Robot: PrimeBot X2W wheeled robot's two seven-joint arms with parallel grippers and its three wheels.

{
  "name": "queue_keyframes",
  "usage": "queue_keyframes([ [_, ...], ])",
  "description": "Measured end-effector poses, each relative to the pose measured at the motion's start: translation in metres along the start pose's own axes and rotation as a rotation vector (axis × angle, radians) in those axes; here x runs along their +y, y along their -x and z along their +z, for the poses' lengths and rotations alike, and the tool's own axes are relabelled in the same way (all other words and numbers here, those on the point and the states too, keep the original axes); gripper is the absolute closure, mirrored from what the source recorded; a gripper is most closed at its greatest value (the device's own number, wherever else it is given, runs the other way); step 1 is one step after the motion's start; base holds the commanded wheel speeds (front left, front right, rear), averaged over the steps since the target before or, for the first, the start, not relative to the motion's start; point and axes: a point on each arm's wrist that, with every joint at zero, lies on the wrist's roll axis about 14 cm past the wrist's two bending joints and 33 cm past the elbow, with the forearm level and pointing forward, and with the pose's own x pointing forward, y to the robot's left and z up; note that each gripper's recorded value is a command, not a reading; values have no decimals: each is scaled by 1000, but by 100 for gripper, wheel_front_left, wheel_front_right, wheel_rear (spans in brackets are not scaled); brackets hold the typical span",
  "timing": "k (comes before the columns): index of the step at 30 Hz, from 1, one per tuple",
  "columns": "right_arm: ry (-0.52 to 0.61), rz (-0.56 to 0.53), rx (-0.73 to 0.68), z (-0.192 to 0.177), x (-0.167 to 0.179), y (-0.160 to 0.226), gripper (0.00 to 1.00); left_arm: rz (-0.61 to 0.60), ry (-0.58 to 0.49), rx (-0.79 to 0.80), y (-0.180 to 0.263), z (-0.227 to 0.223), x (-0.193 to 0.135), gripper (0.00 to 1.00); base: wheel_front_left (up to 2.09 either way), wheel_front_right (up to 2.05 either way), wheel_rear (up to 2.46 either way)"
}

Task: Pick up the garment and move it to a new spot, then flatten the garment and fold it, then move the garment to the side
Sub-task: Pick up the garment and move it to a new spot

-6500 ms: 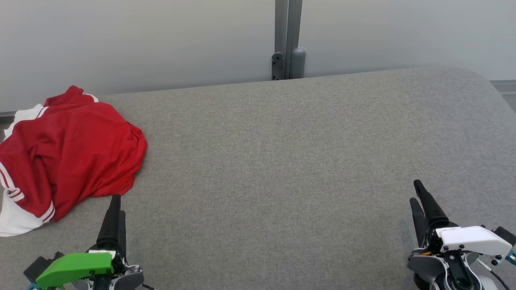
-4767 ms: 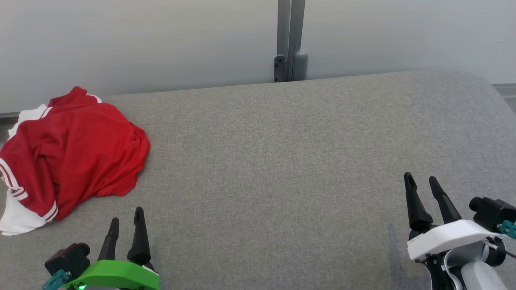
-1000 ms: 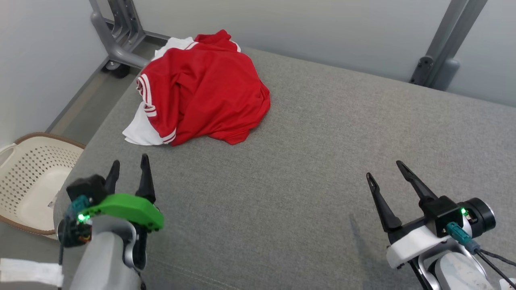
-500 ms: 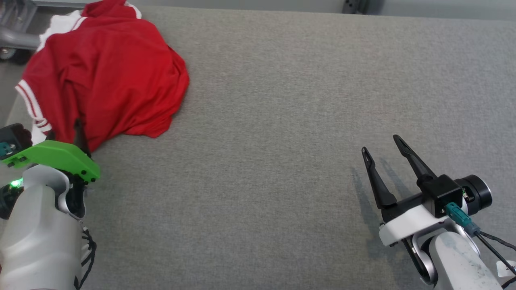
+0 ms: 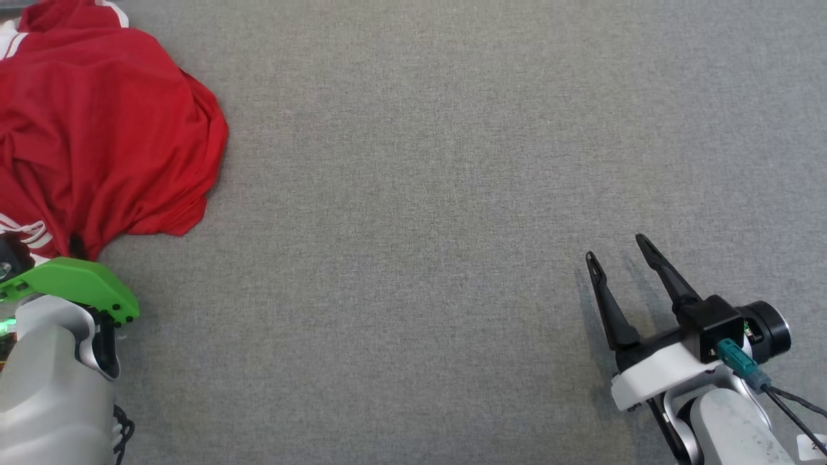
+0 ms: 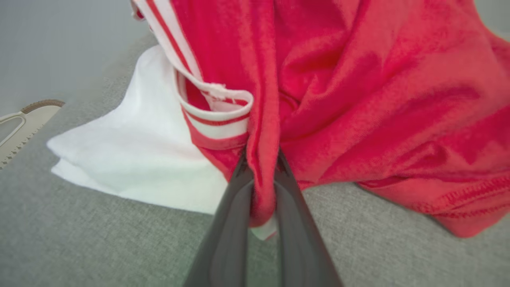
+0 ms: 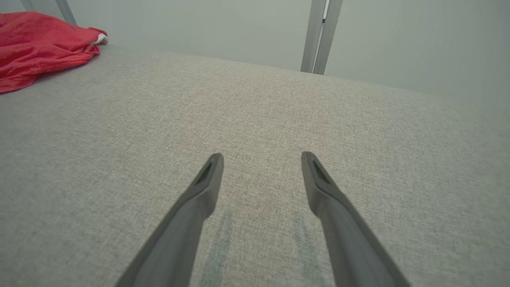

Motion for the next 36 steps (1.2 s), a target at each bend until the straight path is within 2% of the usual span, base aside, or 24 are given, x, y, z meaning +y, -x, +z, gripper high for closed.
queue_keyframes([
  [5,-14,1,3,2,8,11,0,-72,-14,-134,13,31,-16,100,0,0,0],
  [8,-22,8,-2,5,15,17,0,-141,-16,-268,27,69,-34,100,0,0,0],
  [11,-27,28,-14,10,25,21,0,-253,-31,-425,51,114,-72,100,0,0,0],
  [15,-31,53,-58,26,39,23,0,-410,-38,-560,97,157,-121,100,0,0,0],
  [22,-31,6,-115,47,30,34,0,-720,-59,-703,192,200,-218,100,0,0,0],
  [26,-37,-68,-121,48,11,48,0,-910,-65,-733,243,205,-271,100,0,0,0],
  [30,-51,-151,-117,46,-8,64,0,-1057,-89,-685,268,189,-316,100,0,0,0],
  [33,-60,-219,-108,42,-24,77,0,-1133,-115,-648,276,174,-347,100,0,0,0],
  [36,-67,-277,-93,36,-37,90,0,-1147,-169,-528,256,138,-373,100,0,0,0],
])
